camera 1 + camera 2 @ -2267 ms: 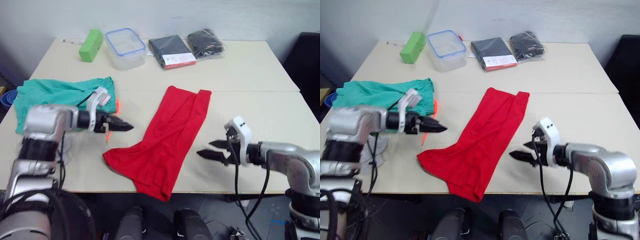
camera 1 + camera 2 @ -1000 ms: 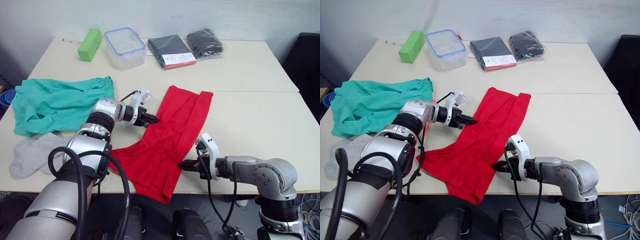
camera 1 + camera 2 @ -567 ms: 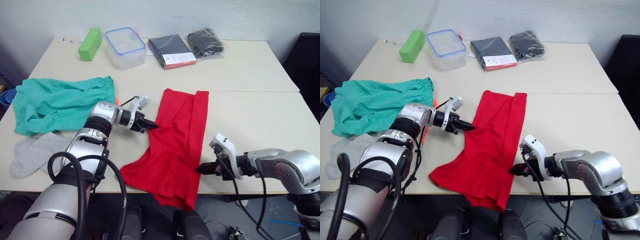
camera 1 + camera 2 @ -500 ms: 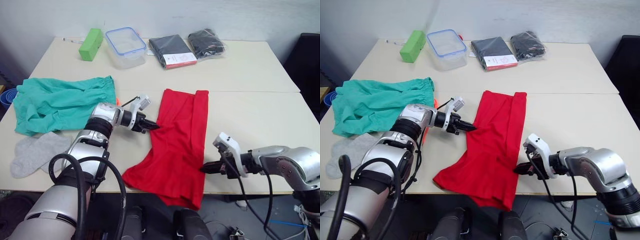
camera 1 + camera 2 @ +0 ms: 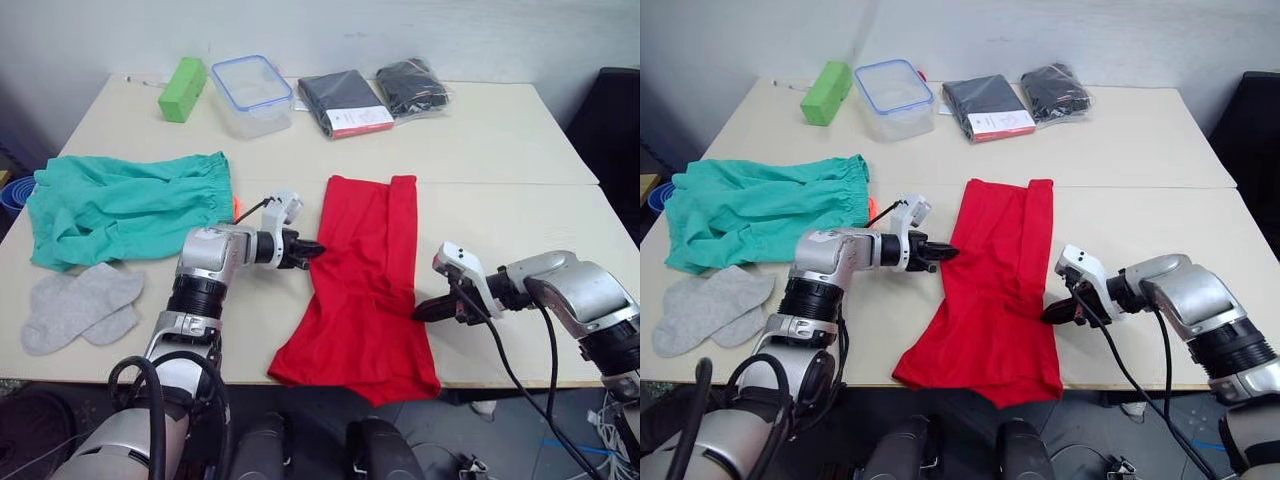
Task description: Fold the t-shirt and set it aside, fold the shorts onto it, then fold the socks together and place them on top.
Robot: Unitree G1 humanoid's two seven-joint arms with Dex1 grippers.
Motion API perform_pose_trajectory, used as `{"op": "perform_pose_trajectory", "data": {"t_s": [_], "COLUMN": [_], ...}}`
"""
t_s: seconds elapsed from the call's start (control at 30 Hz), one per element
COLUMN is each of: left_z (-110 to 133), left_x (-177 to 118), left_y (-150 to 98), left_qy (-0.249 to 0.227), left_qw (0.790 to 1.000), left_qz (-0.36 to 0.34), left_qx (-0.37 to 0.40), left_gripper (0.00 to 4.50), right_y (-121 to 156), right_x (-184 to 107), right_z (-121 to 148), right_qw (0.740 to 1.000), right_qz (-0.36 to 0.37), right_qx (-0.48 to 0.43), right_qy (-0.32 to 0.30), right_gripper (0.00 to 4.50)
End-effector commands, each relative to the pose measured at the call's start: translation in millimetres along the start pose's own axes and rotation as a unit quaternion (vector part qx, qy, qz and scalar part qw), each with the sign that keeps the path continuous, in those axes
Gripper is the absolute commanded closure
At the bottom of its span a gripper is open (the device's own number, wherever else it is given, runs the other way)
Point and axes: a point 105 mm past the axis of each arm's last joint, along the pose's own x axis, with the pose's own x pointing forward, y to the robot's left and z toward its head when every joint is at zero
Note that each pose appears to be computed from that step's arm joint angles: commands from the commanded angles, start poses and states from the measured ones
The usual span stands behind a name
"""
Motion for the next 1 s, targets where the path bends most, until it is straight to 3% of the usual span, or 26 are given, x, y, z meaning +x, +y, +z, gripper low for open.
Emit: {"op": "perform_pose_trajectory", "data": {"t_s": [0.03, 0.13, 0.23, 0.33, 0.43, 0.53, 0.67, 0.73, 0.87, 1.0], "left_z": [8.9, 14.7, 21.4, 25.3, 21.1, -0.1, -24.6, -35.1, -55.3, -60.6], "left_x": [-5.4, -9.3, -16.2, -27.2, -52.6, -72.5, -81.3, -78.2, -73.2, -62.4], "left_y": [-3.2, -2.9, -3.8, -6.2, -15.4, -24.5, -33.0, -39.2, -43.0, -44.7], "left_qy": [-0.021, -0.036, -0.047, -0.048, -0.03, 0.022, 0.062, 0.061, 0.071, 0.043], "left_qw": [1.0, 0.999, 0.998, 0.996, 0.977, 0.929, 0.848, 0.815, 0.712, 0.664], "left_qz": [0.003, -0.001, -0.007, -0.018, -0.053, -0.098, -0.148, -0.172, -0.203, -0.213], "left_qx": [0.014, 0.023, 0.04, 0.077, 0.204, 0.356, 0.505, 0.55, 0.668, 0.716], "left_gripper": [4.3, 3.59, 2.67, 1.75, 0.82, 0.0, 0.0, 0.0, 0.0, 0.0], "right_y": [-7.3, -5.0, 1.0, 8.5, 14.0, 21.2, 32.5, 45.6, 60.0, 61.2], "right_x": [-2.9, -3.6, -7.5, -14.8, -36.7, -56.4, -65.8, -60.8, -47.1, -33.3], "right_z": [-1.8, -4.1, -4.9, -4.0, 6.4, 11.3, -2.1, -14.4, -42.3, -57.2], "right_qw": [1.0, 1.0, 1.0, 0.999, 0.993, 0.981, 0.945, 0.911, 0.837, 0.788], "right_qz": [-0.017, -0.021, -0.023, -0.031, -0.075, -0.113, -0.131, -0.103, -0.053, -0.033], "right_qx": [-0.009, -0.011, -0.005, -0.008, -0.047, -0.132, -0.296, -0.399, -0.545, -0.615], "right_qy": [0.008, 0.001, -0.011, -0.032, -0.077, -0.088, -0.048, -0.027, 0.012, 0.011], "right_gripper": [4.49, 4.5, 3.84, 2.87, 1.83, 0.81, 0.81, 0.81, 0.81, 0.81]}}
